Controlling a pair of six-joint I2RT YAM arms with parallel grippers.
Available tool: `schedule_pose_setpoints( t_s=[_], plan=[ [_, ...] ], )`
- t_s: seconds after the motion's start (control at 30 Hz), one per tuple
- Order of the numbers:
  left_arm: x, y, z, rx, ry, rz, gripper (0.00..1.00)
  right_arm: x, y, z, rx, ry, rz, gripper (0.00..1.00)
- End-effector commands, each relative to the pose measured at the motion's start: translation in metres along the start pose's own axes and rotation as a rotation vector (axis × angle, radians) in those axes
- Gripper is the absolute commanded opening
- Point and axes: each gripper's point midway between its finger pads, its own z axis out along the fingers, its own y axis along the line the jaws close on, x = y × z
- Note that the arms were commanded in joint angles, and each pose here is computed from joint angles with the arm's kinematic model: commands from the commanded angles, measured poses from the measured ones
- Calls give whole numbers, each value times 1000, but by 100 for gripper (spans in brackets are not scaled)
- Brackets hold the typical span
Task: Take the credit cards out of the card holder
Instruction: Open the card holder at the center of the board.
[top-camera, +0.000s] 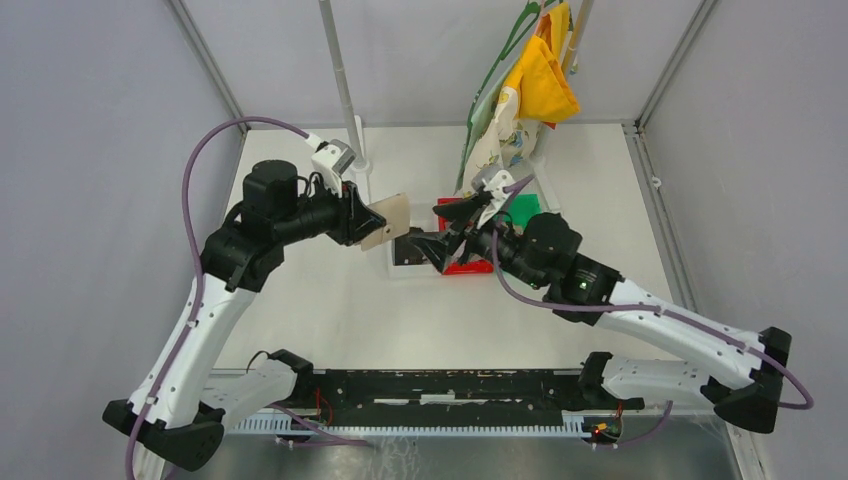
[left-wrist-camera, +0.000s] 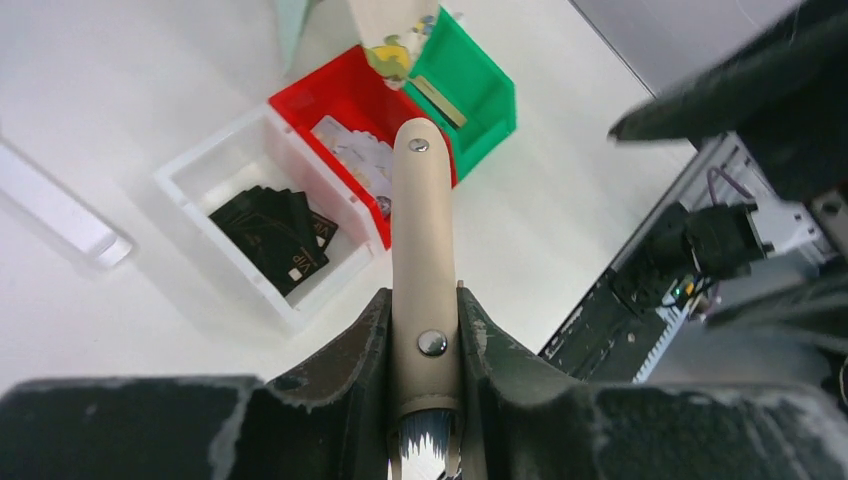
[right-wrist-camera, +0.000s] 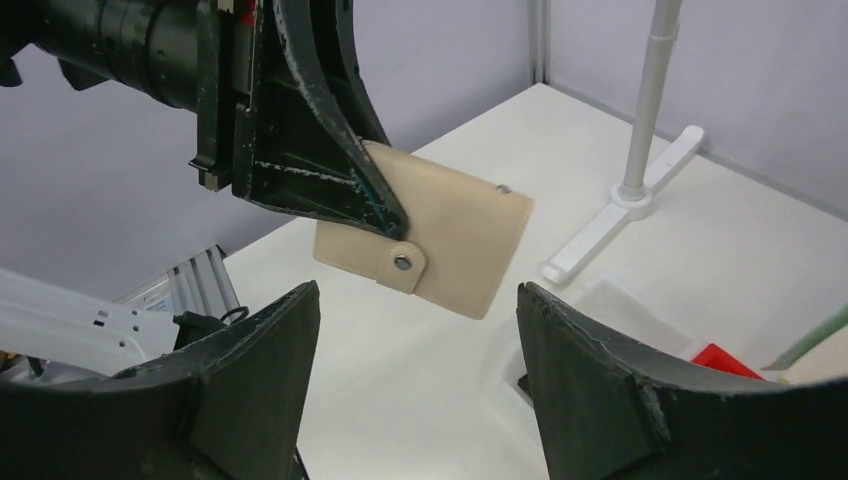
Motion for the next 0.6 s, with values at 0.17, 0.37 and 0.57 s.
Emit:
schedule_pose_setpoints(
  t_s=[0.17, 0.37, 0.57],
  plan=[
    [-47, 18, -7, -121, -207, -167, 2, -8, 14, 56, 57, -50, 26, 75],
    [-49, 14, -12, -107, -234, -186, 2, -11, 16, 72, 119, -82, 30, 68],
    [-51, 14, -13, -108, -238, -199, 2, -3, 7, 85, 234, -62, -4, 62]
  ],
)
